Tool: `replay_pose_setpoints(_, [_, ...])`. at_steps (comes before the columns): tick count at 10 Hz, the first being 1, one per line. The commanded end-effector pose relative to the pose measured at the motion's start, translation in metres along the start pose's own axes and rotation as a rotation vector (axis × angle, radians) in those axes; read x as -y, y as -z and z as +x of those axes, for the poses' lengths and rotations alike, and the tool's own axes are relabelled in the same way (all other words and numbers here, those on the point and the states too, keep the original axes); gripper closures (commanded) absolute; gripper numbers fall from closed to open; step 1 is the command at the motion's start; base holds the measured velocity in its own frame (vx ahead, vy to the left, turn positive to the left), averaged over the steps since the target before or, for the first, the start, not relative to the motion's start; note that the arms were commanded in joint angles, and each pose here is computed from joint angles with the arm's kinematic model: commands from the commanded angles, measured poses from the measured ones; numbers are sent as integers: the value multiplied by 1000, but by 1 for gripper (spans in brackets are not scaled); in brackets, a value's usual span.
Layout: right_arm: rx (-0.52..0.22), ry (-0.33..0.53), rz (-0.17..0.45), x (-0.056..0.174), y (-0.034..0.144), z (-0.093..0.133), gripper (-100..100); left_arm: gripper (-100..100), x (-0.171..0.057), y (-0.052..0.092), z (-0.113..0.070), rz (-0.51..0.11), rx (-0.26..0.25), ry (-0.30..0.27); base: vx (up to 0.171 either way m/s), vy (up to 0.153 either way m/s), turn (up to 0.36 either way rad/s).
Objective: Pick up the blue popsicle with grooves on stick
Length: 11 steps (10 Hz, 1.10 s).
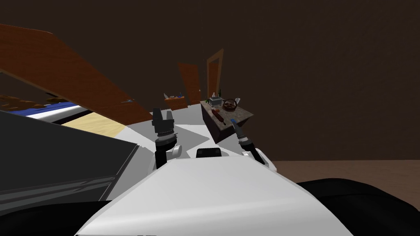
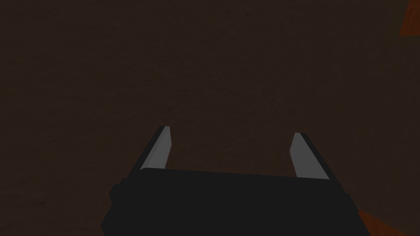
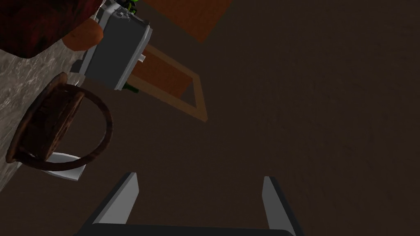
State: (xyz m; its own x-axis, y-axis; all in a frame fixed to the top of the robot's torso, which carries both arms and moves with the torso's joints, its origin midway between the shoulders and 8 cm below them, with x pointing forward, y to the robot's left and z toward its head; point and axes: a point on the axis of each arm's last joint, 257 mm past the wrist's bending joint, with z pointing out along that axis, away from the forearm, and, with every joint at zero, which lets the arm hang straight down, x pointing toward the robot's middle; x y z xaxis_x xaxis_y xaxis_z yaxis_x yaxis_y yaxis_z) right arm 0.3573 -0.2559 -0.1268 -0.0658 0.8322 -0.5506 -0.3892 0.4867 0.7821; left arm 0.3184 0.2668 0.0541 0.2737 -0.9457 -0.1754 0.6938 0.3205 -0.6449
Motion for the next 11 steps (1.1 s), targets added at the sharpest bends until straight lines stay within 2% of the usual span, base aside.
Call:
replay_pose_setpoints(1, [-37,14,23,12,7,8,-100,0,0,0,0,0,0,0,15,51,13])
replay_pose_setpoints(2, [-88,29,73,33,20,18,-100,0,0,0,0,0,0,0,28,61,47])
replay_pose_setpoints(3, [-101,37,72,33,20,18,-100,0,0,0,0,0,0,0,28,45,18])
replay_pose_setpoints(4, [-152,53,125,55,35,28,-100,0,0,0,0,0,0,0,40,57,49])
replay_pose_setpoints(5, [-167,64,123,56,36,27,-100,0,0,0,0,0,0,0,37,57,30])
replay_pose_setpoints(6, [-215,78,178,78,53,35,-100,0,0,0,0,0,0,0,50,56,56])
replay_pose_setpoints(7, [-235,93,177,78,54,35,-100,0,0,0,0,0,0,0,40,44,32])
replay_pose_setpoints(8, [-284,109,233,100,73,41,-100,0,0,0,0,0,0,0,43,58,65])
replay_pose_setpoints(9, [-306,126,232,101,74,39,-100,0,0,0,0,0,0,0,39,50,27])
replay_pose_setpoints(10, [-349,138,288,122,95,44,-100,0,0,0,0,0,0,0,30,61,53])
replay_pose_setpoints(11, [-377,161,288,124,97,42,-100,0,0,0,0,0,0,0,37,51,35])
